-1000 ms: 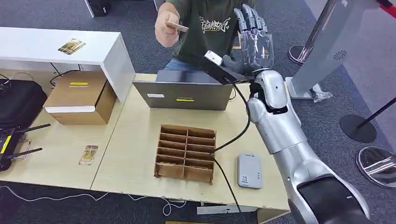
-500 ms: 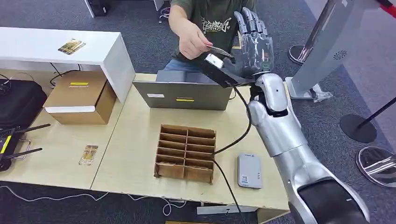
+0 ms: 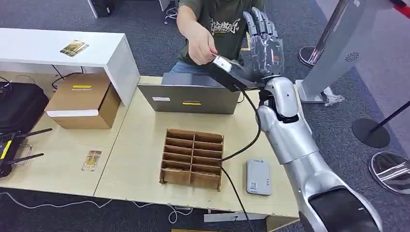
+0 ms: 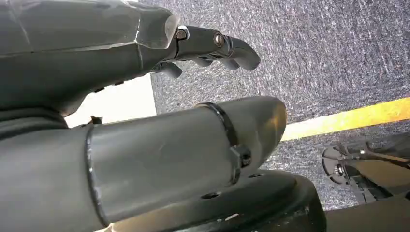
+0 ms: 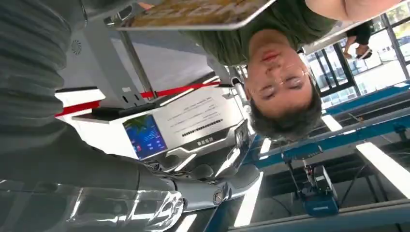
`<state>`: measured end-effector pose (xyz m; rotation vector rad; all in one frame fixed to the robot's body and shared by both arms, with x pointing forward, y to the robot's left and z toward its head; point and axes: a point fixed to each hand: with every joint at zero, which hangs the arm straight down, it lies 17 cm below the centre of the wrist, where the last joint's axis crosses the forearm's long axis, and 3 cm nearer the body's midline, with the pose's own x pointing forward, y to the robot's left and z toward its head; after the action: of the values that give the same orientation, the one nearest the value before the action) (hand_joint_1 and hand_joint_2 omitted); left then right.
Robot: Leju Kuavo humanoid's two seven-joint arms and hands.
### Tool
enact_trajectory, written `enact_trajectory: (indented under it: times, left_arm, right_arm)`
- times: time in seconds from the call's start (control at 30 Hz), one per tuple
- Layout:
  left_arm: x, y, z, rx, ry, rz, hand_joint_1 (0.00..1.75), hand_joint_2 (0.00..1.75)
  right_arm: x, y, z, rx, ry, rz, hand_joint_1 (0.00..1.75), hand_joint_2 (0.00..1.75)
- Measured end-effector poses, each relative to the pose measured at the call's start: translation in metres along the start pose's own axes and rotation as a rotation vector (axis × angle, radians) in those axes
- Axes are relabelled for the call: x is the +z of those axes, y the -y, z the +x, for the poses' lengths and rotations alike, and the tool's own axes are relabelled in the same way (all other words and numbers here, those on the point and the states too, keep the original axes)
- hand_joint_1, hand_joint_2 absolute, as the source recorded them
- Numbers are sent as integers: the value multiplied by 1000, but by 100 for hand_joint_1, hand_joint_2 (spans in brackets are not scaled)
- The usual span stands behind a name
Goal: Pass the card to the sensor for recognition and then transmit it.
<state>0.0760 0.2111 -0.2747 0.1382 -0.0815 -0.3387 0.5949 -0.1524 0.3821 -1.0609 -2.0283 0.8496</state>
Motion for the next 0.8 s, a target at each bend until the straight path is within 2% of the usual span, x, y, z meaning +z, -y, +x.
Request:
enact_trajectory:
  times: [0.8]
  left_arm:
    - [0,0,1,-10,10,-1,0,0]
  right_arm:
    - [15,-8,-16,-1,-24,39,0,175]
